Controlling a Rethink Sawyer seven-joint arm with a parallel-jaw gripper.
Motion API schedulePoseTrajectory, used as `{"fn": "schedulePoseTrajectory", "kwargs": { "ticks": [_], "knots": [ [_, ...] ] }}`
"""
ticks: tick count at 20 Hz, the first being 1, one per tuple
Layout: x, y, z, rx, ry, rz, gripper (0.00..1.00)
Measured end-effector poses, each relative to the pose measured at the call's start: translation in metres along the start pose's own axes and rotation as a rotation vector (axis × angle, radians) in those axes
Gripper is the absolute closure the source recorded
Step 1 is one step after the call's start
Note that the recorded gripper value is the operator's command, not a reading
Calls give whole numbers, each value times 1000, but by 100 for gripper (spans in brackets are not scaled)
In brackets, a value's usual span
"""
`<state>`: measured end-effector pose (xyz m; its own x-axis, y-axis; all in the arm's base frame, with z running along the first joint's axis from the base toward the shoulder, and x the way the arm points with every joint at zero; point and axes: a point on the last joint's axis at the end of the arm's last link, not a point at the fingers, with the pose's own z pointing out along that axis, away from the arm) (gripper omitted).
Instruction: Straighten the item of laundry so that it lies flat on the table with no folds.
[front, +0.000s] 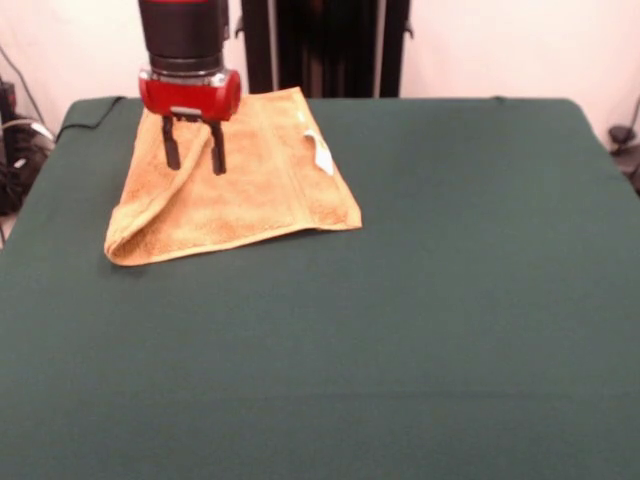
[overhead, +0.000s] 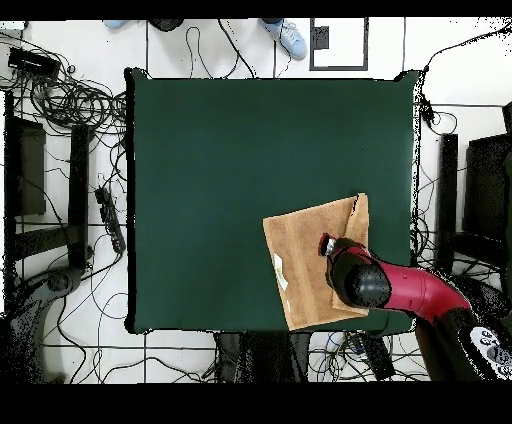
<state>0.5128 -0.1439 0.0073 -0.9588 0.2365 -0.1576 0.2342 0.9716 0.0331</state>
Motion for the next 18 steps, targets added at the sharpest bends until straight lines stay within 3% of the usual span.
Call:
{"fn": "schedulePoseTrajectory", "kwargs": {
  "ticks": [18],
  "knots": [
    [22,37,39,-93,14,0,0]
  ]
}}
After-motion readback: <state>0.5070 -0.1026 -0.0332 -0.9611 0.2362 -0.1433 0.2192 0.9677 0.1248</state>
